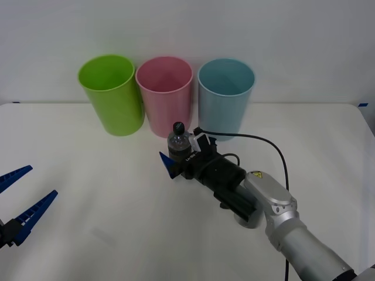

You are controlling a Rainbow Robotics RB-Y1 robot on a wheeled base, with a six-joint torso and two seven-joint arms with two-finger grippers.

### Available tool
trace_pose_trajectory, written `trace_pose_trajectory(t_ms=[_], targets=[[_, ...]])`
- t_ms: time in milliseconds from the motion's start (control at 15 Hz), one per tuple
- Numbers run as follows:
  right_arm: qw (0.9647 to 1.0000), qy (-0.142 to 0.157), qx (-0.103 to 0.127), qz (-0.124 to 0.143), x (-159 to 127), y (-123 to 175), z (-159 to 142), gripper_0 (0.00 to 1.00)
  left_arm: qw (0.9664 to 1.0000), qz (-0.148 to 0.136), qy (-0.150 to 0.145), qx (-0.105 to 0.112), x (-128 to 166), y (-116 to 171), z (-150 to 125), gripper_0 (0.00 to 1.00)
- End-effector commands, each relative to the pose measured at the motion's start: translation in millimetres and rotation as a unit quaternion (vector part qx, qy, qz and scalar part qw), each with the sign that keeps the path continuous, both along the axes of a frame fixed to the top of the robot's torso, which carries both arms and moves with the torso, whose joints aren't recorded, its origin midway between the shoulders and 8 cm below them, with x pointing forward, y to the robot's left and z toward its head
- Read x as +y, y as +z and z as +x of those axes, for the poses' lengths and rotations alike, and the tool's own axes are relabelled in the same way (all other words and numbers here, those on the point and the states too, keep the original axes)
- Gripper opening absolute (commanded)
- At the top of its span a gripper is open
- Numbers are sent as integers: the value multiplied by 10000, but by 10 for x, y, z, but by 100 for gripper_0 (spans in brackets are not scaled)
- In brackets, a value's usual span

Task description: Grasp the object on the table and drop it into the matching bin: aluminum can to the light blue bin, PET bottle to the pink bin.

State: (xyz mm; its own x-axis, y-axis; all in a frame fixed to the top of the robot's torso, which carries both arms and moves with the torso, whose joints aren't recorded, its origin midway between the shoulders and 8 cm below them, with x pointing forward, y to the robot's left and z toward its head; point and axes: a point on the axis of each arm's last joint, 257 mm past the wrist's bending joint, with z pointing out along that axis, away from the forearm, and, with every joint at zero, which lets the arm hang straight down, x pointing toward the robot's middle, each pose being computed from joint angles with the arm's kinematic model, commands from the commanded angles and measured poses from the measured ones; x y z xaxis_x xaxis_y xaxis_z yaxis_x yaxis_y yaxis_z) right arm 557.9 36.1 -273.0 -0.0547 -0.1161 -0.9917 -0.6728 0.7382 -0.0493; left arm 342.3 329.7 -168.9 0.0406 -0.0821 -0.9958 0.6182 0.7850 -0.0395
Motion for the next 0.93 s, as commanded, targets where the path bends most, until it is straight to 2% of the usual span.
trace_pose_trajectory(t_ms=[67,133,200,267,333,733,933], targets=[[10000,5,0,-4,5,-2,-3,100,10000,0,0,0,0,0,0,100],[10000,4,-6,6,11,11,2,100,10000,0,0,0,0,0,0,100],[10000,1,6,12,8,3,-2,57,10000,0,0,0,0,0,0,100],[10000,9,0,9,11,4,-4,5,10000,0,0,0,0,0,0,100],[10000,33,-14,8,25,11,-13,0,10000,0,0,0,0,0,0,100],[9999,126,-38,86,47,62,-37,0,10000,0,0,0,0,0,0,100],[9995,81,-164,266,-38,227,-102,0,10000,0,0,0,0,0,0,100]])
